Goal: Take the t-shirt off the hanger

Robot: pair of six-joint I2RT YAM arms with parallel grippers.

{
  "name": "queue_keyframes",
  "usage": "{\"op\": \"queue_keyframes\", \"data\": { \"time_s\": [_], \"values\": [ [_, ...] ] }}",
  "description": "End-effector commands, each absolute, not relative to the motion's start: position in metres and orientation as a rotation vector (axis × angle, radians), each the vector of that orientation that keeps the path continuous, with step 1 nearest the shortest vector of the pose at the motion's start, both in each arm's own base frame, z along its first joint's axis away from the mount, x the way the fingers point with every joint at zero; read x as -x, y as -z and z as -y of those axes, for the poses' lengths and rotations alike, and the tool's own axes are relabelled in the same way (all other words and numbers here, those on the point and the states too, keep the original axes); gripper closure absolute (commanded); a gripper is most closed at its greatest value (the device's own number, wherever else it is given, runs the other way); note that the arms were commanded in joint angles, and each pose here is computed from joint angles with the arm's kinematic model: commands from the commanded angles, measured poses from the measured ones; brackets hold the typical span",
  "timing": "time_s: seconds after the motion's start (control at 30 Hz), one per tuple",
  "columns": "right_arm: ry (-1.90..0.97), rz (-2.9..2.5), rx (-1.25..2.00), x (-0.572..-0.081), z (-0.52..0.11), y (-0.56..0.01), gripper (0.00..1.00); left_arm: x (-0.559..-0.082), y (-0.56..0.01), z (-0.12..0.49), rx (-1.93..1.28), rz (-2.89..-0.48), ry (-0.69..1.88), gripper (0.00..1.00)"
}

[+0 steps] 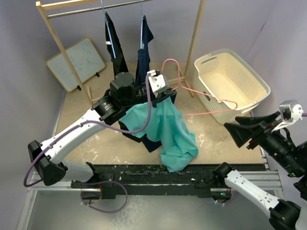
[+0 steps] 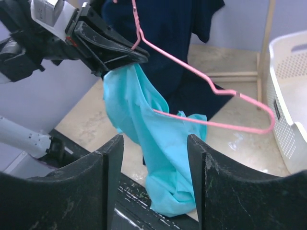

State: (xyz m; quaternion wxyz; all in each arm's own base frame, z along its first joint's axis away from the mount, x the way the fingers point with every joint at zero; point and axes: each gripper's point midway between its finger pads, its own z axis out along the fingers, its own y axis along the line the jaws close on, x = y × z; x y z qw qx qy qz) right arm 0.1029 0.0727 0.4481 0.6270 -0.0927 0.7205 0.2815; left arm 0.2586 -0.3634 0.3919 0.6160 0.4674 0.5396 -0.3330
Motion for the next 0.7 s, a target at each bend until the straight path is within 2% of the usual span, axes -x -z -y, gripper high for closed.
{"op": "queue_keyframes", "data": {
  "time_s": [0.0,0.13,0.43,0.67],
  "values": [
    [-0.694,-1.584,0.335,-0.09,-0.083,-0.463,0.41,-0.211,-0.443,0.366,-1.197,-0.992,0.92,1.0],
    [-0.63,-1.653,0.358,-0.111,-0.091,-0.448,0.41,-0.194,-0.438,0.366,-1.259,-0.974,0.997,1.0],
    [-0.684,-1.696,0.414,-0.116,-0.11,-0.429,0.42,-0.178,-0.427,0.356,-1.284,-0.969,1.022,1.0],
    [-0.718,-1.744,0.463,-0.118,-0.123,-0.413,0.55,-0.18,-0.435,0.356,-1.259,-0.952,1.019,1.0]
  ]
}}
